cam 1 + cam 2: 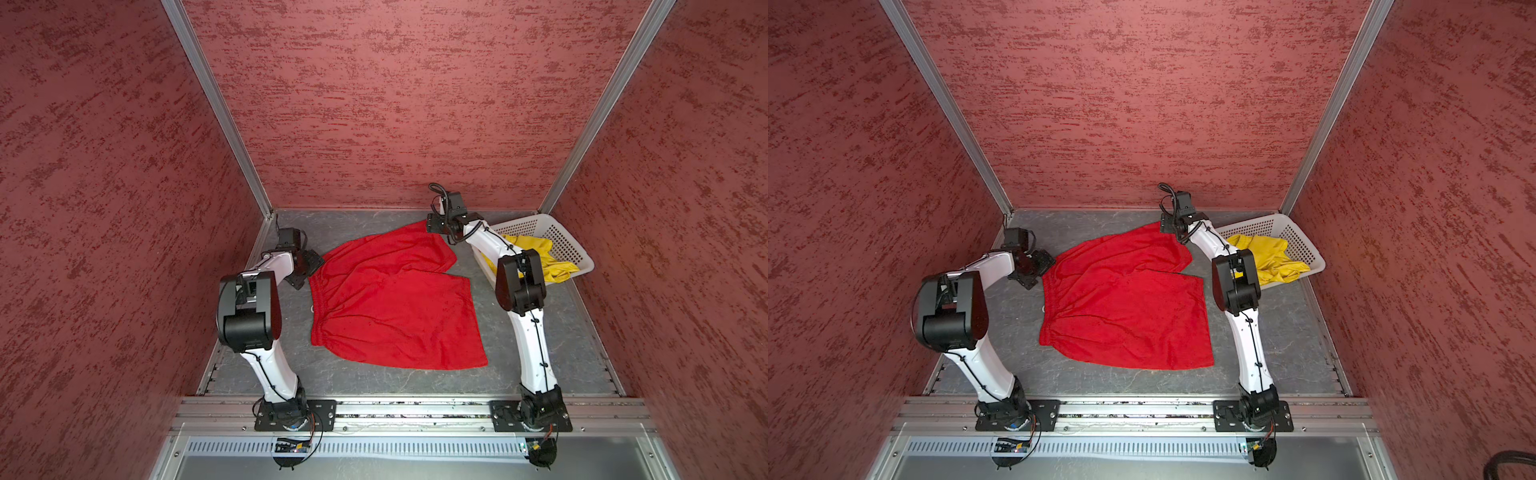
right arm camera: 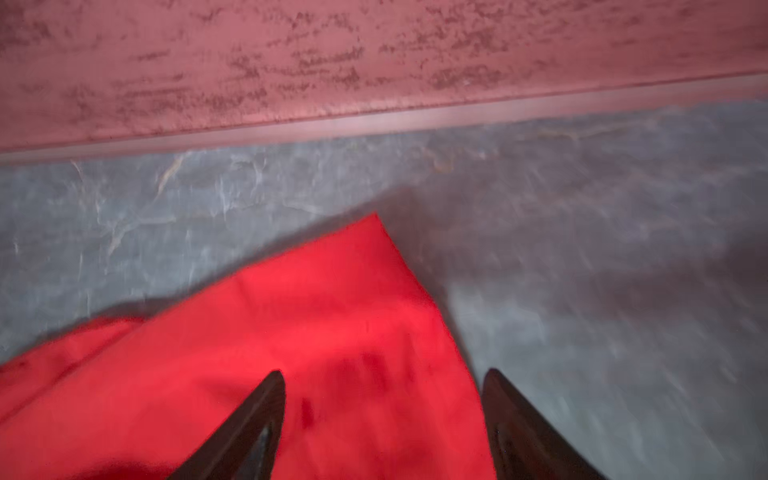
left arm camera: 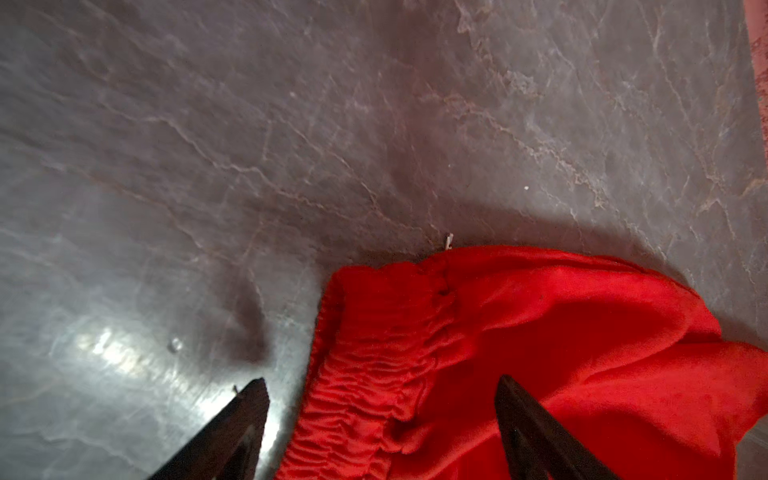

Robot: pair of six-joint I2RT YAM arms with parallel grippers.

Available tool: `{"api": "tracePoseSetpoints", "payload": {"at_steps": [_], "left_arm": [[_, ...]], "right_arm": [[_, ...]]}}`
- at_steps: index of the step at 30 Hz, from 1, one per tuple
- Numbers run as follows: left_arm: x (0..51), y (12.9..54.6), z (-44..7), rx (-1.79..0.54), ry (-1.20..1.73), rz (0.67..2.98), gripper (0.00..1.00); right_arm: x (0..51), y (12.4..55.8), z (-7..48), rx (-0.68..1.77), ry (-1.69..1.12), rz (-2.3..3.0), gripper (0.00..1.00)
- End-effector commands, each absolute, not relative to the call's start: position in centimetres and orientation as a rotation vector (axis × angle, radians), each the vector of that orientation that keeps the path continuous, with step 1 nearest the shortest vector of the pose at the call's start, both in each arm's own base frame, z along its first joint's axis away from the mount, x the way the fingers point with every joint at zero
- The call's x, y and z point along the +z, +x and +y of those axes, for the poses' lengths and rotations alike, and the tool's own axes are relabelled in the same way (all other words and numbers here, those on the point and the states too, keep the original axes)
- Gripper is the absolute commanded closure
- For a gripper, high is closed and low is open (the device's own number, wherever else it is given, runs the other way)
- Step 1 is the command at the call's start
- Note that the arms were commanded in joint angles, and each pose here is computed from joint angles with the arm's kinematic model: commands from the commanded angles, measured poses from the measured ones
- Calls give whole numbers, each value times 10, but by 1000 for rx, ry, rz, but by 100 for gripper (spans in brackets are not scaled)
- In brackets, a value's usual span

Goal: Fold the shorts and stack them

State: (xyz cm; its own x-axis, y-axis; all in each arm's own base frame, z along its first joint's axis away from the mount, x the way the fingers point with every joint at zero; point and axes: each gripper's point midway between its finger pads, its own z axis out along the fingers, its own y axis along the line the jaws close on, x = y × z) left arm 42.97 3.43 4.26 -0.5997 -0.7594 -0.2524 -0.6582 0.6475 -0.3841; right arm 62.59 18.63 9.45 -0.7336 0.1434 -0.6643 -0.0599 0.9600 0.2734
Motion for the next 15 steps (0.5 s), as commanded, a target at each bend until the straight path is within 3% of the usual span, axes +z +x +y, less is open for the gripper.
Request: {"api": "tracePoseSetpoints", "payload": {"at_steps": [1, 10, 15], "left_arm": [[45, 442, 33, -403, -1095, 2454, 13], [32, 446, 26, -440, -1092, 2472, 20], [26, 450, 19, -475, -1094, 2485, 26]], "right_arm": [[84, 638, 193, 458, 18, 2405, 24], [56, 655, 211, 614, -9, 2386, 25], [41, 650, 224, 718, -19, 2403, 37]]}}
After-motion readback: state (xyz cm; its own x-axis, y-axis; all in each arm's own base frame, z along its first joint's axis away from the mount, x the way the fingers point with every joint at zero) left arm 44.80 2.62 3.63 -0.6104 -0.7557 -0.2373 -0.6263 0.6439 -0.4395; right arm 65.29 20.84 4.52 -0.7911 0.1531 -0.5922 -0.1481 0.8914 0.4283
